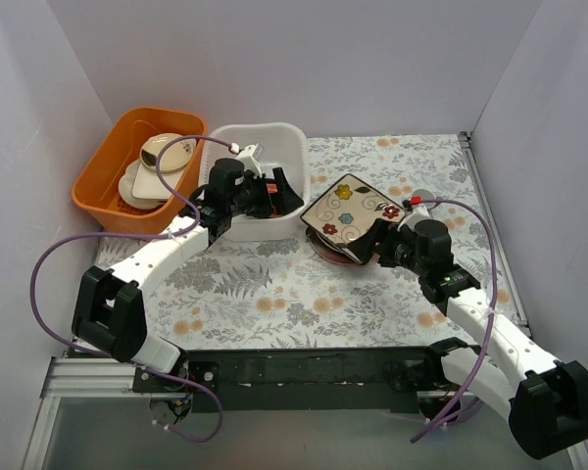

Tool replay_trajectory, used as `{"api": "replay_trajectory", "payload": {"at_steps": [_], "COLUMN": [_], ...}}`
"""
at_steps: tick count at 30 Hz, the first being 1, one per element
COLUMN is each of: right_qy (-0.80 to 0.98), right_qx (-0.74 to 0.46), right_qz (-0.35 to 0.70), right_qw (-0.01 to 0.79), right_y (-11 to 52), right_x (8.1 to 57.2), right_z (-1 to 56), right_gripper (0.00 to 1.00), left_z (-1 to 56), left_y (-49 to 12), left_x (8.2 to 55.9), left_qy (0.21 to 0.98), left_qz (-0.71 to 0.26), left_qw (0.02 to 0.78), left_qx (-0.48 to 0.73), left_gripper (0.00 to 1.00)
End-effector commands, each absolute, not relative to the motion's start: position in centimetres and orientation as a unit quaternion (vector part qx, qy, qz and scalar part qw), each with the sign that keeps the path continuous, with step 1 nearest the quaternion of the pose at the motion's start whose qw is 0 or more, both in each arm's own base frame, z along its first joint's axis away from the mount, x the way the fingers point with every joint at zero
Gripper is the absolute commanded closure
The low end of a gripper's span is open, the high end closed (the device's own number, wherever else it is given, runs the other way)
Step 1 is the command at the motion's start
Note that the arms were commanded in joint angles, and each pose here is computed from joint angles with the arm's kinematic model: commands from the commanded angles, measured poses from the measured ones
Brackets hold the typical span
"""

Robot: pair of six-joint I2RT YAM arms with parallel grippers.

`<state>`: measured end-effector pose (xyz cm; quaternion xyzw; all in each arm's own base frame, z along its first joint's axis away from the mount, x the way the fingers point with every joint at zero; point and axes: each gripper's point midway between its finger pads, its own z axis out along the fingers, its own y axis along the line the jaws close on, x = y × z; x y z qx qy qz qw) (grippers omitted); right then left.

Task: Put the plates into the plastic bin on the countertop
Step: Pick up the plate at the center of the board.

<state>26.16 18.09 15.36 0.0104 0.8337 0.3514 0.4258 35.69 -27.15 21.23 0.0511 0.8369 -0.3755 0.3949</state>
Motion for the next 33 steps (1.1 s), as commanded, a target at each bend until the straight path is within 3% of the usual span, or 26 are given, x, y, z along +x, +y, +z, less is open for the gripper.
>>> {"api": "replay_trajectory", "payload": {"at_steps": [1,18,33], "right_qy": [0.838,0.807,0.730], "right_qx": [0.047,0.149,0.231], "right_qz": [0.319,0.310,0.417], "right_qw": [0.441,0.481,0.490], "right_y": [15.6,7.7,6.8], "right_x": [28.0,33.5,35.7], "right_z": [15.7,15.1,13.0], "right_gripper": [0.02,0.02,0.07], "left_z": [23.5,21.6,20.7], "left_y": [-27.1,-27.2,-27.7], "left_x": [34.9,34.6,34.9], "left_qy": [0.818,0.824,0.828], "left_qz": [-0.391,-0.391,-0.390], "left_qw": [0.417,0.405,0.396], "left_qx": [0.062,0.064,0.080], "left_gripper": [0.02,0.02,0.02]}}
